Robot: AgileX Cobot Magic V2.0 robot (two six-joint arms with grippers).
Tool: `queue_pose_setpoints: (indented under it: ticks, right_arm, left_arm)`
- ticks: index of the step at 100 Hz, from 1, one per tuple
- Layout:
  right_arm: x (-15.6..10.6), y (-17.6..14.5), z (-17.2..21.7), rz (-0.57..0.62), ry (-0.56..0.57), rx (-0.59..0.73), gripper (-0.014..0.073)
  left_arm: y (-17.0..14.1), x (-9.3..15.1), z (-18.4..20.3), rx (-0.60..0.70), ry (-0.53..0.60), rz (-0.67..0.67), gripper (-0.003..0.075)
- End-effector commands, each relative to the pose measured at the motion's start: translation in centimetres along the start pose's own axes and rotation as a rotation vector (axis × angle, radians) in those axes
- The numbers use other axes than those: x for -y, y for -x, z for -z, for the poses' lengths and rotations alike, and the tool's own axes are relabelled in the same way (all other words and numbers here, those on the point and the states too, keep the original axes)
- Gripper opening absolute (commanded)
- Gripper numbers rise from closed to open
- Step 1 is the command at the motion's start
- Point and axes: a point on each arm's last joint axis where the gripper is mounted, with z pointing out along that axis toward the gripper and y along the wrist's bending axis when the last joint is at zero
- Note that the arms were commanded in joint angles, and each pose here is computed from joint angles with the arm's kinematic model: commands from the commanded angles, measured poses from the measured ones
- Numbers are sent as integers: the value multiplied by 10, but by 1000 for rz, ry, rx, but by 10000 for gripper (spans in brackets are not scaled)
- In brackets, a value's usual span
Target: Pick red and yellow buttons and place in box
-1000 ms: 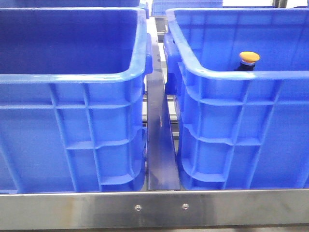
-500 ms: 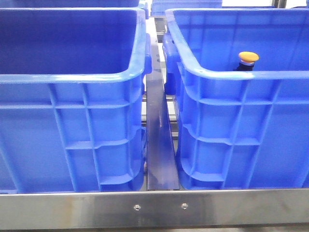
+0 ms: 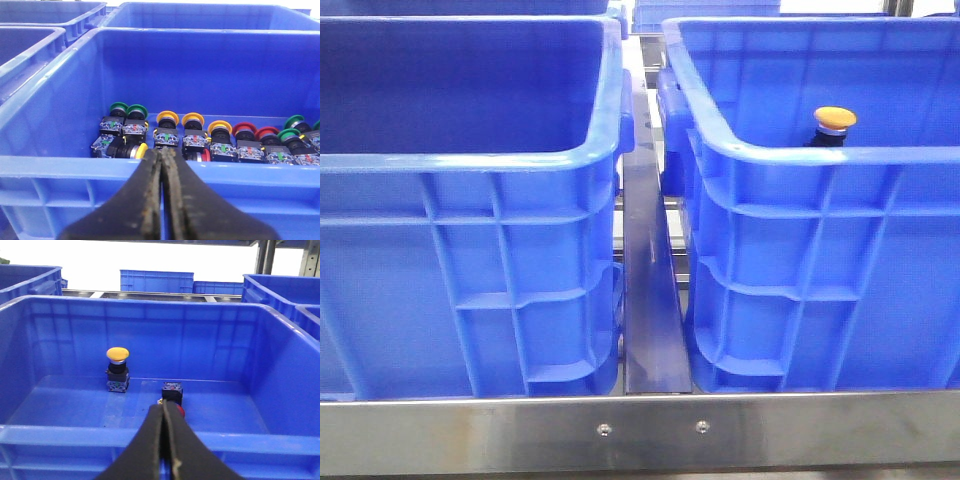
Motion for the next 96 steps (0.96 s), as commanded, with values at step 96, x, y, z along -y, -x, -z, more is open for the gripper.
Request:
queue_pose_setpoints:
  ticks: [96]
  right_arm:
    - [1,4,2,17,-29,71,-102]
  left_arm:
    - [2,0,2,88,1,3,-20]
